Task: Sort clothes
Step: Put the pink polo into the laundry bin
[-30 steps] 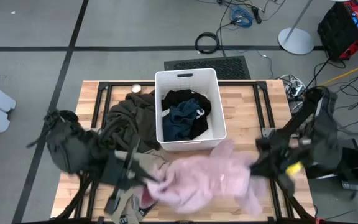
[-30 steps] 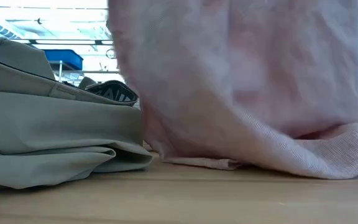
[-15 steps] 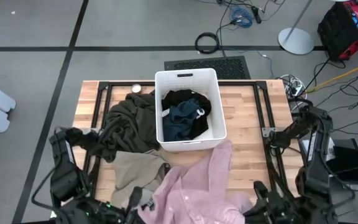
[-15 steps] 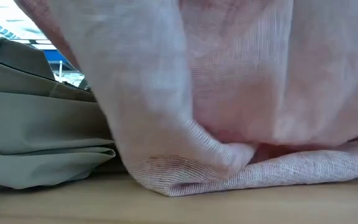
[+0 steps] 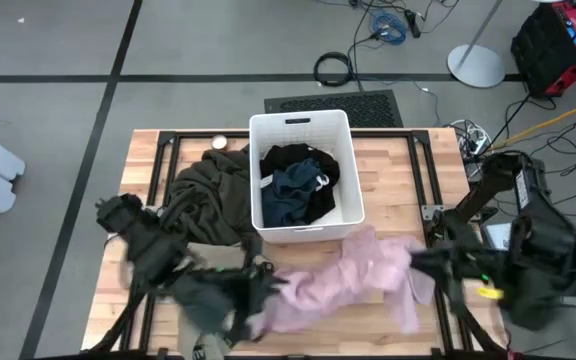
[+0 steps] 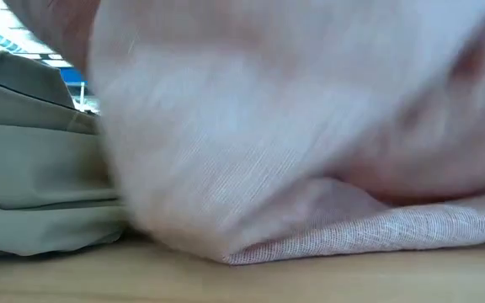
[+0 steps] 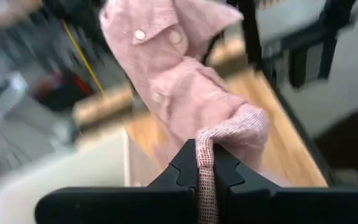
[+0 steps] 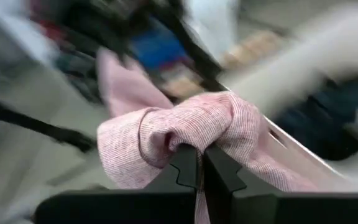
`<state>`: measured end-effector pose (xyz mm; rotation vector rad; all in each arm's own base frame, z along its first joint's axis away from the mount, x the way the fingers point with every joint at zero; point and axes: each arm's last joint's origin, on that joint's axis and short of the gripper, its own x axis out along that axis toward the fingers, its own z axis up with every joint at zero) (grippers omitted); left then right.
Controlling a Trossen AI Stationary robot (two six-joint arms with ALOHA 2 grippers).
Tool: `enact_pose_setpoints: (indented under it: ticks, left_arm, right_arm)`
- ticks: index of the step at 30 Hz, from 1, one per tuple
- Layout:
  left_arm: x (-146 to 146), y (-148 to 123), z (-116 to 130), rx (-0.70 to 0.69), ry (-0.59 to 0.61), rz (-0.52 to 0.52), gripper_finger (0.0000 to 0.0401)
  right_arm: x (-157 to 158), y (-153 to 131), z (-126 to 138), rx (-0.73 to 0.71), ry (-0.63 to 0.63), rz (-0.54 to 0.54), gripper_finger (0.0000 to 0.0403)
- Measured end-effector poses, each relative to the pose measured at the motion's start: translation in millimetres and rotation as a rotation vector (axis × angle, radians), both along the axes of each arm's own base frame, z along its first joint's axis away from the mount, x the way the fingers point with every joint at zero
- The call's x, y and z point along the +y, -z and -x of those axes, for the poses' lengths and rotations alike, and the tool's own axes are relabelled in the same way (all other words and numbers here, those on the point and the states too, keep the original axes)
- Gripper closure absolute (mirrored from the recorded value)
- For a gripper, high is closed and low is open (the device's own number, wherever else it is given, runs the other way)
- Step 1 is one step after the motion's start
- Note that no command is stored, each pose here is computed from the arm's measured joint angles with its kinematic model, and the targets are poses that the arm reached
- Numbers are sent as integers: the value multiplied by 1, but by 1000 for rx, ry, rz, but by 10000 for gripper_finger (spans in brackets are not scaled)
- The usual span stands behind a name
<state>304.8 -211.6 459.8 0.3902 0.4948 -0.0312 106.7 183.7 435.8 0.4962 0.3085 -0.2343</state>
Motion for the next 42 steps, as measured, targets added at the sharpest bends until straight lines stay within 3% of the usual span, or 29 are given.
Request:
enact_pose_setpoints:
  ticks: [4,10,14,22,26,33,37,42]
  left_arm:
    - [13,49,-29,180,-18,66,393]
    - [14,128,-57,301,52,127,393]
    - [29,173,-66,366,23,164,393]
    - [53,225,-72,425,17,337,393]
    - [57,239,-70,457,13,372,385]
    - [57,245,-67,467,21,377,378]
    - [48,243,-66,452,124,353,368]
    - [40,242,-64,437,178,325,326]
  right_arm:
    - [-12,49,-3,216,184,-118,403]
    - [2,133,-13,364,274,-213,403]
    - [-1,182,-16,413,357,-260,403]
    - [-13,251,-23,372,402,-415,402]
    - [-11,262,-30,334,337,-458,395]
    - [-2,254,-45,213,187,-358,362]
    - [3,250,-52,219,83,-333,313]
    - [6,258,-61,274,11,-260,227]
